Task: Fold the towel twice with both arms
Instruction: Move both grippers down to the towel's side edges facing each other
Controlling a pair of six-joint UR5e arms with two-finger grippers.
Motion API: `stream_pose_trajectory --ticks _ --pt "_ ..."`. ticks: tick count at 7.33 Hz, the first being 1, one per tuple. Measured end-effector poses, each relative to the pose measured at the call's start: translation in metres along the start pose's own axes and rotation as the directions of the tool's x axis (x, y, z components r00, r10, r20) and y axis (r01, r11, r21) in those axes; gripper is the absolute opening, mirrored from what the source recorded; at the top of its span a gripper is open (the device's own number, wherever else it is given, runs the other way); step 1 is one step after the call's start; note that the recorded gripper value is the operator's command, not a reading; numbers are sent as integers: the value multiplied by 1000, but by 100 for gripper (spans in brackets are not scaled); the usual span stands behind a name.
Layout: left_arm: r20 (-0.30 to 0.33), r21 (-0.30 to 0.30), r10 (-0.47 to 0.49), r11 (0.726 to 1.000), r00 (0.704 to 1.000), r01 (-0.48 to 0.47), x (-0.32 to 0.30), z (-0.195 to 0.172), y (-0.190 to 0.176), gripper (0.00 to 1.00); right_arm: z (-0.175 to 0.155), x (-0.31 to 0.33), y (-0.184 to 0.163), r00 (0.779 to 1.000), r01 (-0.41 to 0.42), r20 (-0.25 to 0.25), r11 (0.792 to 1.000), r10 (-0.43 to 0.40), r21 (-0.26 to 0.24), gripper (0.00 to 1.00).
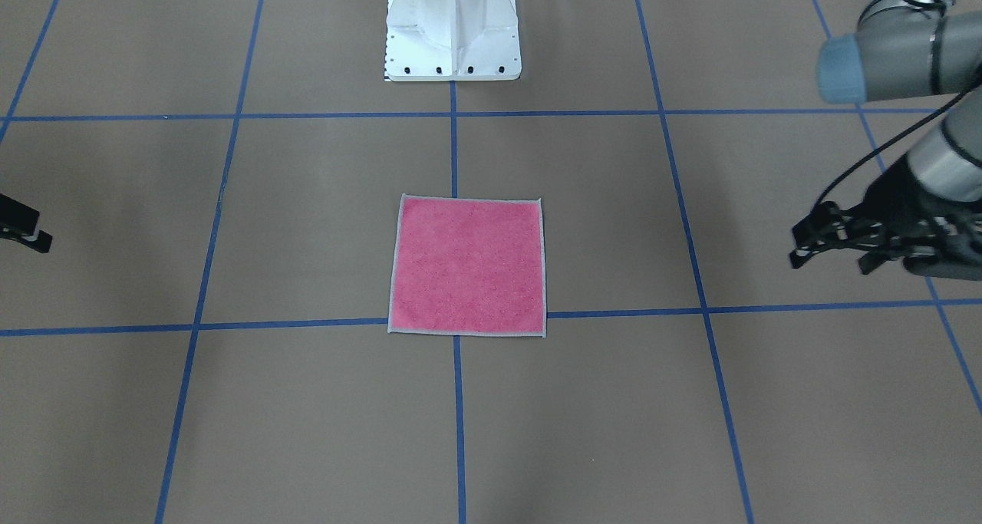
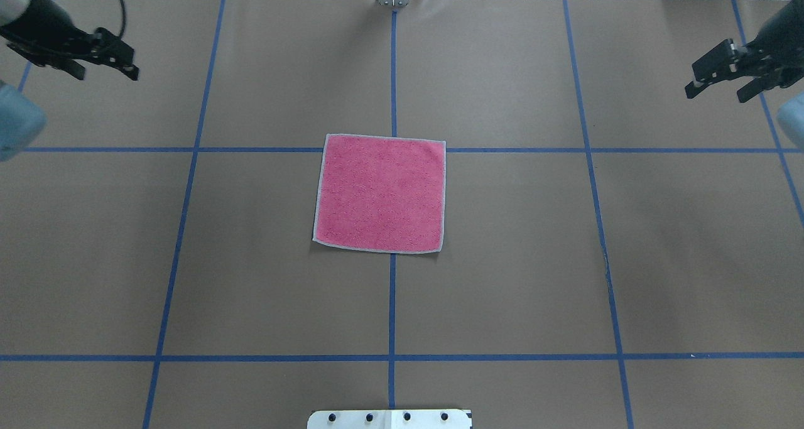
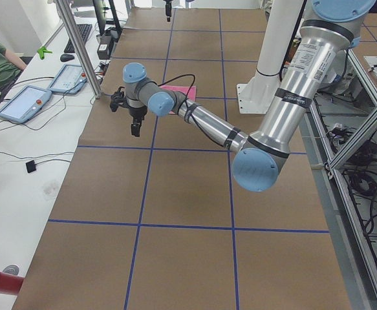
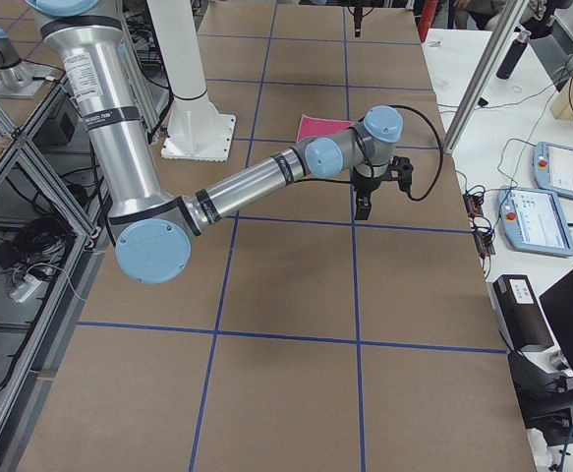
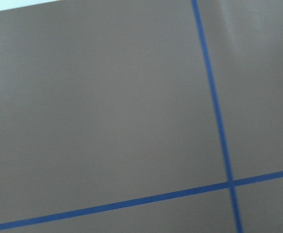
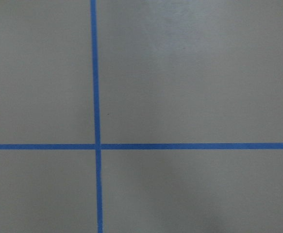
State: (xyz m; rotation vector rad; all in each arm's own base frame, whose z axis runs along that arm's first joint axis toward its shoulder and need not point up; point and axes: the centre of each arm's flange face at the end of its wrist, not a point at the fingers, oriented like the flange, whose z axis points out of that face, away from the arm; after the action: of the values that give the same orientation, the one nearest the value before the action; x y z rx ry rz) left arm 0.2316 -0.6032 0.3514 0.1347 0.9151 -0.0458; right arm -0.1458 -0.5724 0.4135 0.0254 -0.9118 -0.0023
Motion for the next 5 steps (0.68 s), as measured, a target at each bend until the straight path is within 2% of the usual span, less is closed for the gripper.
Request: stream_pose_trajectory --ticks 1,3,4,5 --pt "-43 1 -89 996 995 89 46 26 13 100 19 -18 2 999 -26 30 1000 26 17 100" --pt "-129 12 -223 974 966 226 109 72 52 100 36 -54 10 987 -103 131 993 94 63 100" --pt "-161 -1 -281 959 946 284 128 85 70 100 46 -81 18 975 -142 184 988 128 60 100" --pt "-180 -24 -328 944 927 329 143 93 84 100 59 -114 28 962 -183 213 982 168 49 100"
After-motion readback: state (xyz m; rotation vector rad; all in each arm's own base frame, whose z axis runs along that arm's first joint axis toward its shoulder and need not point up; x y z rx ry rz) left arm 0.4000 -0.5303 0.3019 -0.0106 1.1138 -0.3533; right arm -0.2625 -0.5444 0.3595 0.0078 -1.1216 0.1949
